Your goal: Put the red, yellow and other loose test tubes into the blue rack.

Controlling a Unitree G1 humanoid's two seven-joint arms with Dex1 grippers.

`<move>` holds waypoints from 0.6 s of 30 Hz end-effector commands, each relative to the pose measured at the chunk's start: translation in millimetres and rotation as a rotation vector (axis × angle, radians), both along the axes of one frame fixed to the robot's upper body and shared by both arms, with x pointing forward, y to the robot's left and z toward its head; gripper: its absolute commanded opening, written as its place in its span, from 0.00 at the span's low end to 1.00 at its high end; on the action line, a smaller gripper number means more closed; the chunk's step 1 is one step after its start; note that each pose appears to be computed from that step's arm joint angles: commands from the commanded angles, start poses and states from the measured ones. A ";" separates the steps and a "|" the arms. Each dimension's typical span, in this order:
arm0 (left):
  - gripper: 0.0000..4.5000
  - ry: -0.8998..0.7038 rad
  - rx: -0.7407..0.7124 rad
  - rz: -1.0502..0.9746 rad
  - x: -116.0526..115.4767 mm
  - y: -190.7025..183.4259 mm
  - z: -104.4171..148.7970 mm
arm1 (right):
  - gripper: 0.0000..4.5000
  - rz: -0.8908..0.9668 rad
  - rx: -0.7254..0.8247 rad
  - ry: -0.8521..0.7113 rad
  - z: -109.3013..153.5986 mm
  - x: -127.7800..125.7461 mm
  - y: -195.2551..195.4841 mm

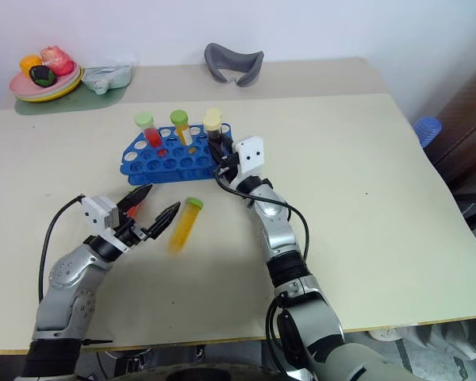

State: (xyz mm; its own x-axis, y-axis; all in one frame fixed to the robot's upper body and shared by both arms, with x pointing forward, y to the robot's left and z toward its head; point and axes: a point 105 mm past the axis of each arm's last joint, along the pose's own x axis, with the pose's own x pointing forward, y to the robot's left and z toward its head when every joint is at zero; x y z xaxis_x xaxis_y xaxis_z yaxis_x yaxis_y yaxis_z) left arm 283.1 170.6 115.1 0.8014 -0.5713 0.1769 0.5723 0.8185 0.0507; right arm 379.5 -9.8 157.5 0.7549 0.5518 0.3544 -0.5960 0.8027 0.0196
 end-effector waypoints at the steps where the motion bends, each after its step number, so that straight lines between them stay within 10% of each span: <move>1: 1.00 -0.040 0.000 -0.006 -1.2 0.8 9.5 | 0.28 0.012 0.027 -0.033 7.0 -3.4 0.8; 7: 1.00 -0.043 -0.001 -0.012 -1.4 0.3 9.2 | 0.91 -0.010 0.048 -0.072 18.2 -4.0 -4.4; 18: 1.00 -0.085 0.022 0.000 -7.0 9.3 20.6 | 0.91 -0.049 0.071 -0.159 52.3 -23.4 -51.8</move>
